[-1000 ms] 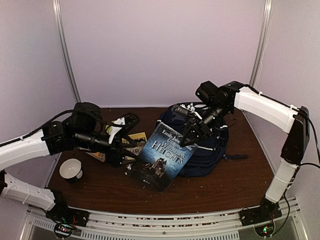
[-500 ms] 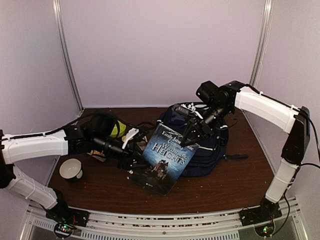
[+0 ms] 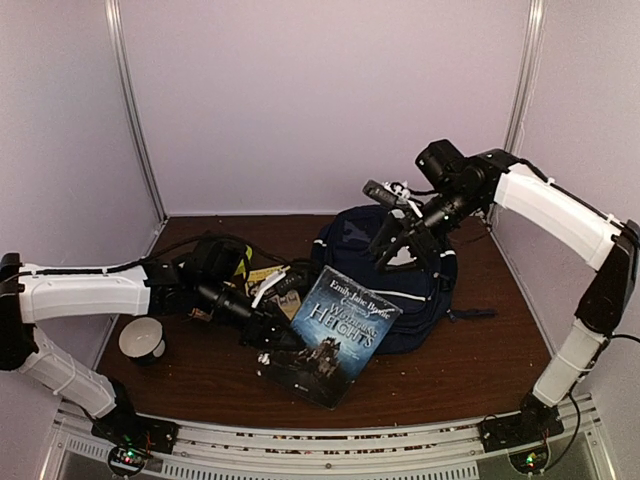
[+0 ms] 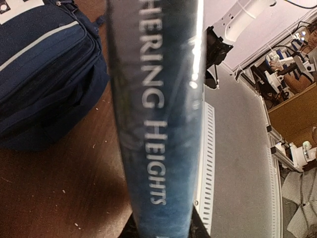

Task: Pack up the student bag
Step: Pass from the right arm to the left, then pick up the largest pocket of the bag from the student bag.

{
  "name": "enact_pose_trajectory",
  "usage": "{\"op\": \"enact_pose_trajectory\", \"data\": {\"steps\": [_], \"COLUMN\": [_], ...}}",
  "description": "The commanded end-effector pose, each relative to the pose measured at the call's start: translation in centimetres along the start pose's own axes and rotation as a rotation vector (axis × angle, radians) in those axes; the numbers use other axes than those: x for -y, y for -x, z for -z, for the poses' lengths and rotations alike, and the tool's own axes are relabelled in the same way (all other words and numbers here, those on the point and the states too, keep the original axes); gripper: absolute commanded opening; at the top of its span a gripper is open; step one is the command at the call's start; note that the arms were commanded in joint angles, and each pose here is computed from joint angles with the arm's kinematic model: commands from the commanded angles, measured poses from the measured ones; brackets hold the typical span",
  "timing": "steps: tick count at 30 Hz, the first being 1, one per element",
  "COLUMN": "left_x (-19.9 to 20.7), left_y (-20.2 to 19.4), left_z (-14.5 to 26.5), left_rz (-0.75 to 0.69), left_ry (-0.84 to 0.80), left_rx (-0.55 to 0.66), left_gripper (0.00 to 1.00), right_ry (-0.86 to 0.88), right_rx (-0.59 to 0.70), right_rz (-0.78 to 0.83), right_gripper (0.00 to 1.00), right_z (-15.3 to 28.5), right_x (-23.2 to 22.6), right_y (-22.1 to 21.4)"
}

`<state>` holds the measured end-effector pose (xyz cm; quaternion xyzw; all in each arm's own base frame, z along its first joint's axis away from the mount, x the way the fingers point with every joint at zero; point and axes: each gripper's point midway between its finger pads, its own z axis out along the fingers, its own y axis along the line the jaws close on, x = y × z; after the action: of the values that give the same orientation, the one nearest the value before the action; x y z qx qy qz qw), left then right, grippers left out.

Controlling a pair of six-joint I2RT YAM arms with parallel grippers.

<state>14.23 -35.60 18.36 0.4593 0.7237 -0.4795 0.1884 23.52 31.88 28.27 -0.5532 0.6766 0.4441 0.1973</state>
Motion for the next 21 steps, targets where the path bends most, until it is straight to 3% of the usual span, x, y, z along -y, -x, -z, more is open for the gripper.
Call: {"op": "enact_pose_trajectory", "data": {"steps": [1, 4, 7, 11, 14, 21], "left_x": [2.2, 0.9, -1.0, -2.7, -3.1, -4.6], "left_y": [3.3, 2.7, 1.7, -0.2, -1.2, -3.4], "left_z": [0.8, 0.7, 0.8, 1.3, 1.8, 3.1], "left_rz": [-0.002, 0.119, 0.256, 0.361, 0.410, 0.480], "left_ry": [-0.111, -0.077, -0.027, 0.045, 0.068, 0.127], "left_rx": [0.093, 0.070, 0.050, 0.017, 0.007, 0.012], "left_gripper": [0.00, 0.00, 0.00, 0.00, 0.00, 0.00], "right_ry": [-0.376, -0.533, -0.556, -0.551, -0.536, -0.499], "right_rx": [0.013, 0.050, -0.107, -0.217, -0.300, -0.474], "right_rz": [0.120, 0.139, 0.163, 0.207, 0.243, 0.264], "right_gripper": [1.00, 1.00, 1.00, 0.60, 0.44, 0.42], "right_z": [5.0, 5.9, 3.9, 1.9, -0.3, -4.5], "right_x": [2.2, 4.1, 5.4, 6.4, 6.7, 7.7], "right_y": [1.8, 0.8, -3.9, -7.9, -11.1, -15.7]}}
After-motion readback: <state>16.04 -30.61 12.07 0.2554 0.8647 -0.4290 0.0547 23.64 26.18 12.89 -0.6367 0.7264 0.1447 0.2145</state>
